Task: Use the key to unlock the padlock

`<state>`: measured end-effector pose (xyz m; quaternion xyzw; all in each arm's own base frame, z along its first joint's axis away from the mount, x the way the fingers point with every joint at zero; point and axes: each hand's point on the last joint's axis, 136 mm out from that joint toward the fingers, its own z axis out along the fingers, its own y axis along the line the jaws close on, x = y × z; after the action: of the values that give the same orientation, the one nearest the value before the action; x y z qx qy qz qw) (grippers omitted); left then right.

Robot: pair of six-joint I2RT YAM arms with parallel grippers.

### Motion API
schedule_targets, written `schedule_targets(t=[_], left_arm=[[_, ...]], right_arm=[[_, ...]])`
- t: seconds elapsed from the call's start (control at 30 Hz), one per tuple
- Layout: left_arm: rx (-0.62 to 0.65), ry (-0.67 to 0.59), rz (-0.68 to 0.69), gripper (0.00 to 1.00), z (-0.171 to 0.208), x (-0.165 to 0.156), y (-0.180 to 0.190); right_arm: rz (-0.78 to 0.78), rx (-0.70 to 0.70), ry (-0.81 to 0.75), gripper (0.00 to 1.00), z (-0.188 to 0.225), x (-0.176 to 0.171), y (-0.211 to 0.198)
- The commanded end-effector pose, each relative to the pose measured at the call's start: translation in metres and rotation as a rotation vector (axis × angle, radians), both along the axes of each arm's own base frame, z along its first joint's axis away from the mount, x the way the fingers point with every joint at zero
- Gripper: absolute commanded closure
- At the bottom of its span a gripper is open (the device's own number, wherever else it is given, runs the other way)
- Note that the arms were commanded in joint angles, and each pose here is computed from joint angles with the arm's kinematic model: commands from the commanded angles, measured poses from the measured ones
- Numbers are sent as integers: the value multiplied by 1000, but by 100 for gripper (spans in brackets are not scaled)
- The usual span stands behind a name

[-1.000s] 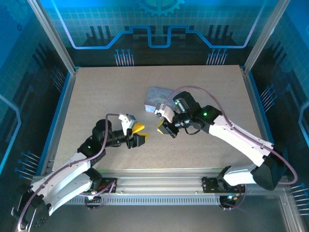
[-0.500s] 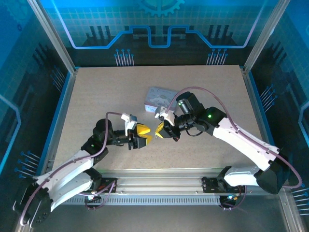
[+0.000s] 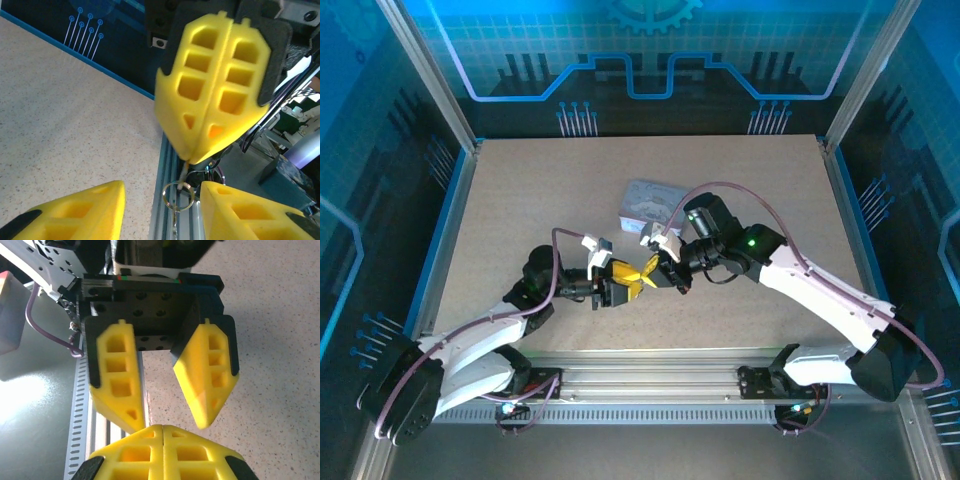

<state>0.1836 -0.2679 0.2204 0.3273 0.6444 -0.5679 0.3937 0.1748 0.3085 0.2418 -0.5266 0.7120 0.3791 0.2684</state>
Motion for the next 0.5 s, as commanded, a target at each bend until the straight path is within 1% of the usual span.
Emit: schedule_targets(t=[0.0,0.03,0.13,0.23,0.33,0.47], left_arm=[[-31,-34,-40,53,9,-10,-3],[-31,-34,-33,51,9,-9,-3],[-25,-30,-34,51,8,-10,-7],[-22,-21,-37,58,8,-10,-10],[-21,-17,-34,71,7,-9,-11],[-17,-9,-12,83,5,-6,-11]], right_arm=[[-20,-10,-7,100,-2,0,-3],[-22,-11,-8,100,-2,0,-3],[-22,-5,-4,100,-1,1,-2],[-26,1,-1,100,-1,1,0],[-29,4,0,100,0,1,0],[-32,11,4,100,1,1,0]])
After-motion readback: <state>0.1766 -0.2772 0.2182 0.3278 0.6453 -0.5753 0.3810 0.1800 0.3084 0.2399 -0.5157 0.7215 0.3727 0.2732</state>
